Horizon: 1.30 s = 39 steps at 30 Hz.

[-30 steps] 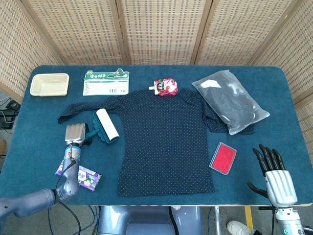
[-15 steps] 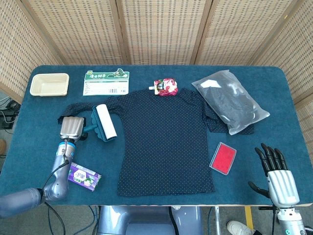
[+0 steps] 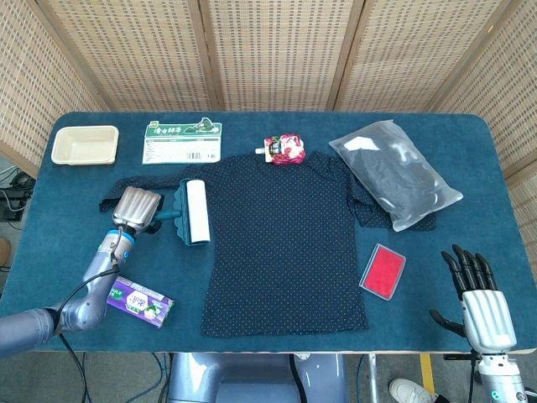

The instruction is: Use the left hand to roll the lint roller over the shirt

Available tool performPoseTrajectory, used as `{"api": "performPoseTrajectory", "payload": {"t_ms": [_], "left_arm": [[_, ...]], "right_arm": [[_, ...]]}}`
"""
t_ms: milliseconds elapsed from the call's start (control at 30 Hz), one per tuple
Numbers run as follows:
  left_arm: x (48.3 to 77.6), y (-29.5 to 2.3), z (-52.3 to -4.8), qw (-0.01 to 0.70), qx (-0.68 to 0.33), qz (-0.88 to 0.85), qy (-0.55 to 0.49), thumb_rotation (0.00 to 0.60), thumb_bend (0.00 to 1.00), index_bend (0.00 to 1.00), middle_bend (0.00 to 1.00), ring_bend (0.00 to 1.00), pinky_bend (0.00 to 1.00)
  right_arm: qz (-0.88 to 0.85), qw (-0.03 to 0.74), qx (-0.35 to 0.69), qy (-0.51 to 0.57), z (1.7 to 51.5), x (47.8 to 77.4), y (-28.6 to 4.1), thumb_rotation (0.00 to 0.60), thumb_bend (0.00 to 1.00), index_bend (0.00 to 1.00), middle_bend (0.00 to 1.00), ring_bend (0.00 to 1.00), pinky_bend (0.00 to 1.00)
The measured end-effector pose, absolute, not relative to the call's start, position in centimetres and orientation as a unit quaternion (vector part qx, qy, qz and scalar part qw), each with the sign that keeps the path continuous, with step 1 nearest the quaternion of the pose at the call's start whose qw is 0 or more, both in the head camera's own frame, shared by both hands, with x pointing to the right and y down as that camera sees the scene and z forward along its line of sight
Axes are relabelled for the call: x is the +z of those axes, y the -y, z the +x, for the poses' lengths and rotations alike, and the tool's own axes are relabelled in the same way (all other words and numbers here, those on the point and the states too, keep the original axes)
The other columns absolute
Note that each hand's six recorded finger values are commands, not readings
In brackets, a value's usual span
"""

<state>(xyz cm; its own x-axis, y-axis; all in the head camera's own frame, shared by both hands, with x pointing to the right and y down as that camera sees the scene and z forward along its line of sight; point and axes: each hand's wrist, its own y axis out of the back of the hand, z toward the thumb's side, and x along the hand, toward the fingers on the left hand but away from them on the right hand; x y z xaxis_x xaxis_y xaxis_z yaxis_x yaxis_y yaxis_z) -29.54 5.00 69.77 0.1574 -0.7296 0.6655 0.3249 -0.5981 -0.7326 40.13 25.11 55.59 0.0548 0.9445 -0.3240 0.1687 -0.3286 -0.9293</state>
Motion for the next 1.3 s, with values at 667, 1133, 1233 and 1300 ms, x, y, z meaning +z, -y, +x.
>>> {"api": "performPoseTrajectory", "payload": {"t_ms": [667,1133,1233,1300], "left_arm": [[73.1,-2.8,-22.3,0.445,-0.611,-0.649,-0.089,0.6,0.56,0.85,0.88,0.73,0.68],[72.7,-2.6,-17.0,0.461,-0.625,-0.629,-0.02,0.6,0.52,0.86,0.88,0.73,0.68],[72.7,-2.8,-15.0,0.471,-0.618,-0.63,-0.015,0.6,0.5,0.86,0.88,0.73,0.68],[72.8,-2.8,-13.9,0.478,-0.612,-0.63,-0.015,0.6,0.5,0.86,0.88,0.73,0.68]], "right_arm": [[-0.603,0.36,0.555,0.446,42.1,57.0,-24.3,0.6,0.06,0.0,0.0,0.0,0.0],[-0.605,0.352,0.55,0.456,42.4,56.8,-24.0,0.6,0.06,0.0,0.0,0.0,0.0],[-0.607,0.348,0.551,0.455,42.5,57.0,-24.0,0.6,0.06,0.0,0.0,0.0,0.0],[-0.607,0.346,0.551,0.456,42.6,57.0,-24.0,0.6,0.06,0.0,0.0,0.0,0.0]]}}
